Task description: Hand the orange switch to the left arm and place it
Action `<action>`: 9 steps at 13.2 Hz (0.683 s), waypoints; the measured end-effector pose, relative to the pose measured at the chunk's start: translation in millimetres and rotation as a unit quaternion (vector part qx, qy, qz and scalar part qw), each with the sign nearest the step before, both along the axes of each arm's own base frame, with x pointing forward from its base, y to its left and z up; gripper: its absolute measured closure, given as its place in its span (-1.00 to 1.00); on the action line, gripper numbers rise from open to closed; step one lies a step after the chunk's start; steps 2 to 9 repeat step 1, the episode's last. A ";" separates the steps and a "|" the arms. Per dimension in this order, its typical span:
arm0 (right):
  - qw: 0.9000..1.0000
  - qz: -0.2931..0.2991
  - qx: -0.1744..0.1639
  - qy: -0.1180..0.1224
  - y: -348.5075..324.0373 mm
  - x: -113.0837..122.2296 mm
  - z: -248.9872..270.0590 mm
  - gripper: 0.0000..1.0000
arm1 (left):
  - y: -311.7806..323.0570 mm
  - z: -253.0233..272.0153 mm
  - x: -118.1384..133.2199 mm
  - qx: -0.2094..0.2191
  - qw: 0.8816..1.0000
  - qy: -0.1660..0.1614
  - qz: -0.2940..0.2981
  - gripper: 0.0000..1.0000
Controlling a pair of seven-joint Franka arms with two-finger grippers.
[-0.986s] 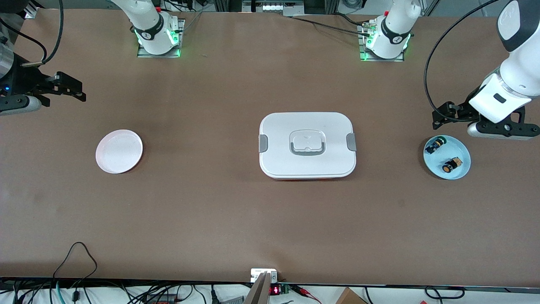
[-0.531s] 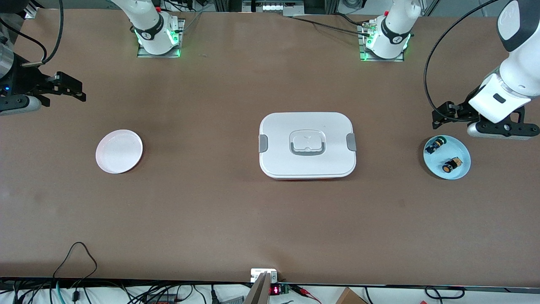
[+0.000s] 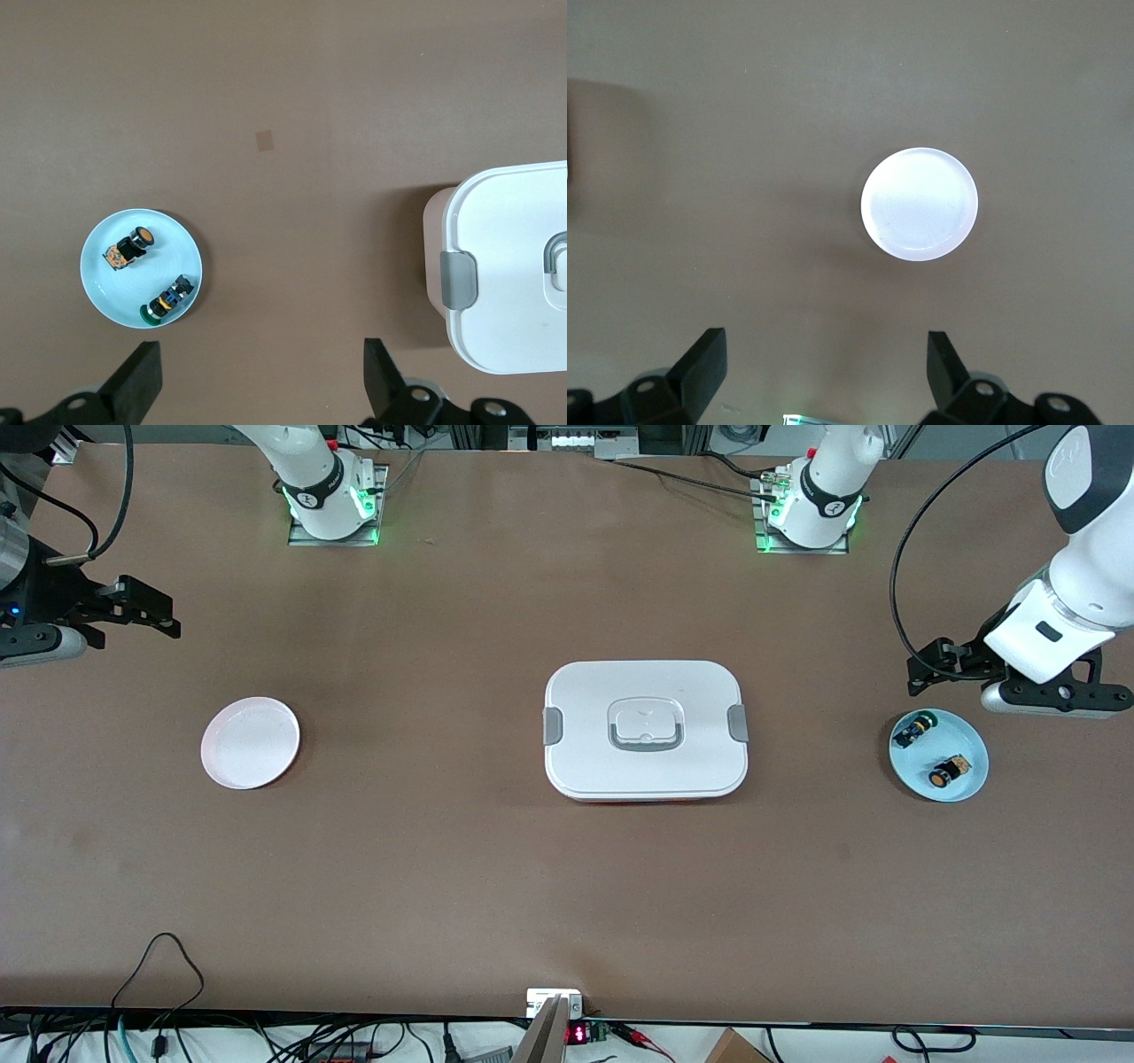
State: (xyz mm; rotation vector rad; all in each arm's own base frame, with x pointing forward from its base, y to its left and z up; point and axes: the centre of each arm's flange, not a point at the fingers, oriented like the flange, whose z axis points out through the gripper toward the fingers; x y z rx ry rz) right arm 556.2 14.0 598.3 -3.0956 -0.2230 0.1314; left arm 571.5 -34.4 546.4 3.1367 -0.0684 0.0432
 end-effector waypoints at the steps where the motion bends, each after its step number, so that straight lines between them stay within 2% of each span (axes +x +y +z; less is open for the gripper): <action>1: 1.000 0.000 0.000 0.000 0.0 0.0 0.0 -1.00 | 0.0 0.0 0.0 0.000 1.000 0.000 0.000 -1.00; 9: 1.000 0.000 0.000 0.000 0.0 0.0 0.0 -1.00 | 0.0 0.0 0.0 0.000 1.000 0.000 0.000 -1.00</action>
